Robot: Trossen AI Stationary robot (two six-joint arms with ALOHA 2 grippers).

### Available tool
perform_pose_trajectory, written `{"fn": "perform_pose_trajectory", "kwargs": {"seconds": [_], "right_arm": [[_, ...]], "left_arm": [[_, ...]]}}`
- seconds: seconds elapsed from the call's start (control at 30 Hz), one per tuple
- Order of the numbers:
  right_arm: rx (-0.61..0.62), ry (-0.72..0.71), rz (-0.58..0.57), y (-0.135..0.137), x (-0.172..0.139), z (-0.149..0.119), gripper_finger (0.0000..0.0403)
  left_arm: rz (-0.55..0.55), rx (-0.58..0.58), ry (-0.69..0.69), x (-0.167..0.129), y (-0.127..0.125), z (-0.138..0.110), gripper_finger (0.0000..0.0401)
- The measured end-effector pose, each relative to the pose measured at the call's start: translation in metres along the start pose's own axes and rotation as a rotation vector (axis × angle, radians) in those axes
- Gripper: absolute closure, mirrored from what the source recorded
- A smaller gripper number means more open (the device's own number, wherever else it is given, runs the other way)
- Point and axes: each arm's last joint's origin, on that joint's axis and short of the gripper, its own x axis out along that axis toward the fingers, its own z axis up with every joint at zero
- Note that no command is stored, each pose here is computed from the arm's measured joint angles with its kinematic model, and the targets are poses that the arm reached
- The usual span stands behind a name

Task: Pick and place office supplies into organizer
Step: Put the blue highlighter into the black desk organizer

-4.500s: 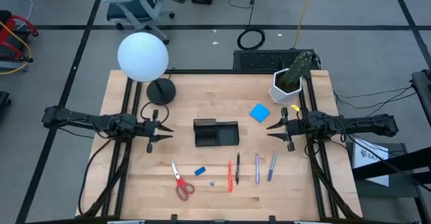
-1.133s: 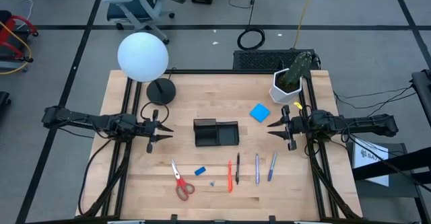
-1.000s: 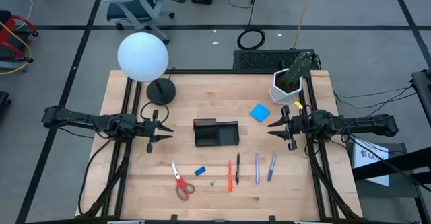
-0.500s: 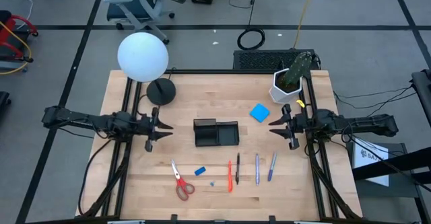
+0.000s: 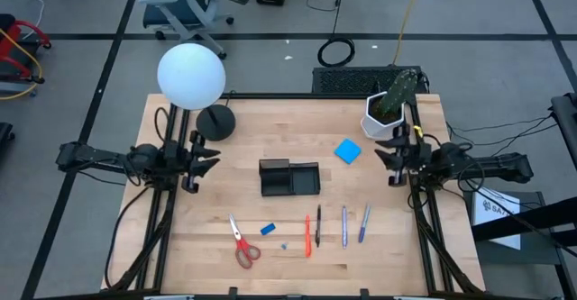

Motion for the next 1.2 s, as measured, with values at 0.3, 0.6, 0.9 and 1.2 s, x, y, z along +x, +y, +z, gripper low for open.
{"fn": "perform_pose_trajectory", "kwargs": {"seconds": [0.3,0.6,0.9,1.2], "right_arm": [[0.171,-0.133,0.164,0.003,0.0,0.012,0.0298],[0.242,-0.277,0.393,0.008,-0.001,0.025,0.0298],[0.261,-0.234,0.51,0.021,0.016,0.034,0.0298],[0.154,-0.172,0.639,0.05,0.052,0.053,0.0298]], "left_arm": [[-0.084,-0.011,-0.113,0.003,-0.003,0.019,0.0297],[-0.174,0.019,-0.068,0.027,-0.012,0.045,0.0297],[-0.26,0.09,0.011,0.079,-0.035,0.07,0.0297],[-0.157,0.208,0.15,0.117,-0.06,0.092,0.0297]]}}
